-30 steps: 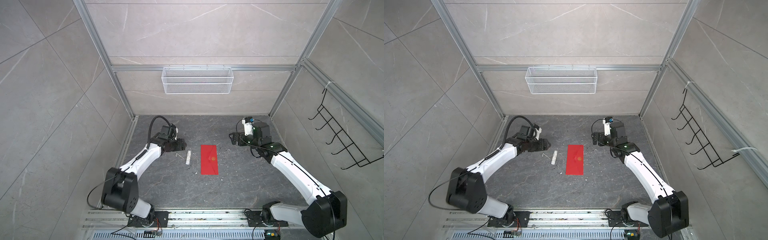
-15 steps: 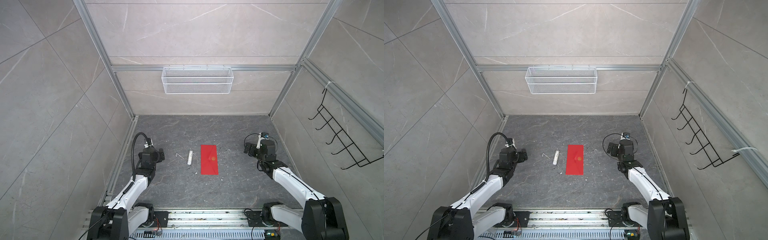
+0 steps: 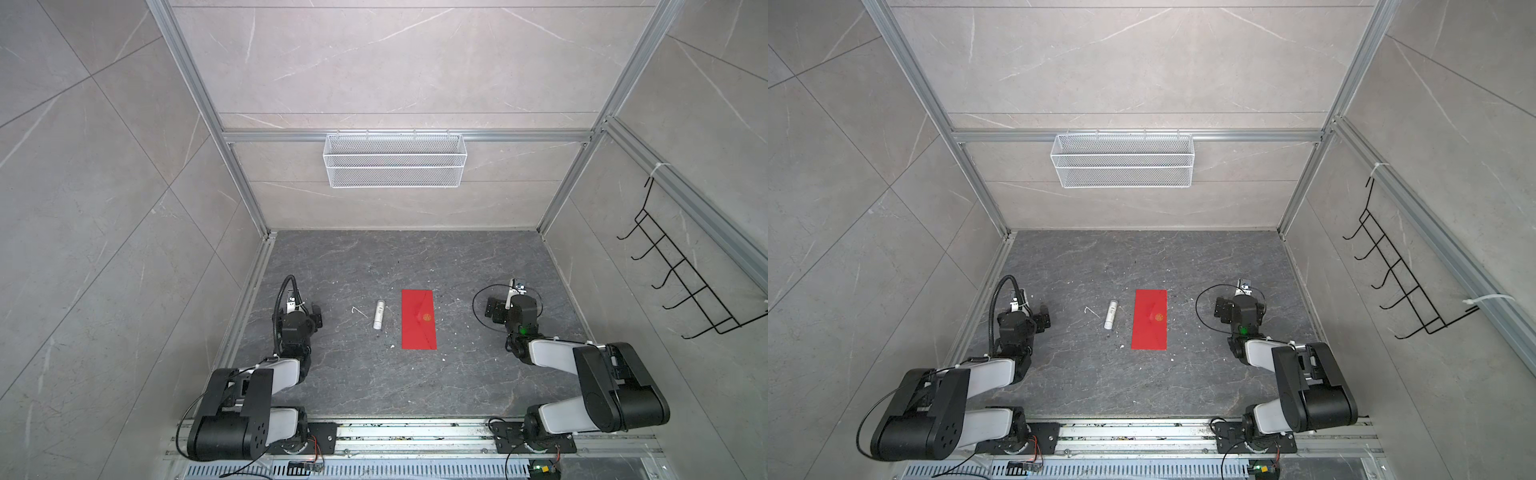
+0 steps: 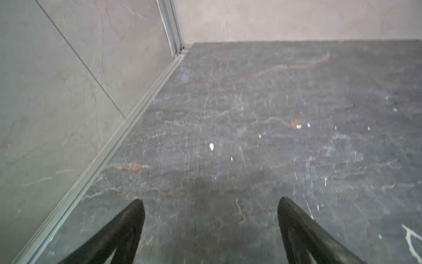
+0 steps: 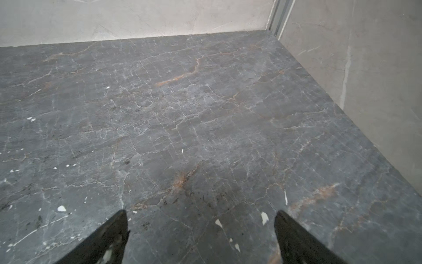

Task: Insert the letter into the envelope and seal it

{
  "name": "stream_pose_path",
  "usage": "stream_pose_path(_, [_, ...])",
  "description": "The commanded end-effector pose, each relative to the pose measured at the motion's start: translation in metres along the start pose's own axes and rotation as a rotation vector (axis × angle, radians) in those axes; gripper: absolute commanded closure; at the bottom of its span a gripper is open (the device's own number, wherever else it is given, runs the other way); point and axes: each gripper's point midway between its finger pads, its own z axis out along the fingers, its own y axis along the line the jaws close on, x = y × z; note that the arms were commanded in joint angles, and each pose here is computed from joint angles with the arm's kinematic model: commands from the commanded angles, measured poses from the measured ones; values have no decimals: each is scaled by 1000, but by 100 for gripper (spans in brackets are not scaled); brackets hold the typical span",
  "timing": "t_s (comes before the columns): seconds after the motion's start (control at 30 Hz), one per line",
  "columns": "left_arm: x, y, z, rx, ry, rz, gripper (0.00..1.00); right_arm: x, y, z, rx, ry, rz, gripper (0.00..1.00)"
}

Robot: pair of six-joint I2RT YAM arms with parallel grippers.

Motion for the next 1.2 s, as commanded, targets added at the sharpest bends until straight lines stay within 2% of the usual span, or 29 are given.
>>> stream_pose_path(0.0, [-16, -6, 4, 56, -124, -44, 7, -23, 15, 1, -79, -110, -29, 0])
stream_pose_path(0.1, [-17, -12, 14, 75, -131, -25, 7, -20, 22, -1, -128, -161, -52, 0])
stream_pose_path(0.17, [-11, -17, 18, 96, -55, -16, 7, -17, 23, -1, -134, -124, -58, 0])
stream_pose_path(0.23, [-14, -16, 28, 82, -43, -7, 6, -19, 23, 0, -131, -141, -56, 0])
stream_pose_path(0.3, [-8, -16, 32, 94, 20, -18, 6, -18, 23, 0, -131, -131, -57, 0])
stream_pose_path(0.4, [-9, -14, 34, 87, 23, -26, 0, -18, 23, 0, -132, -131, -58, 1])
stream_pose_path(1.17, [-9, -13, 34, 86, 17, -28, 0, -18, 28, 1, -155, -123, -72, 1])
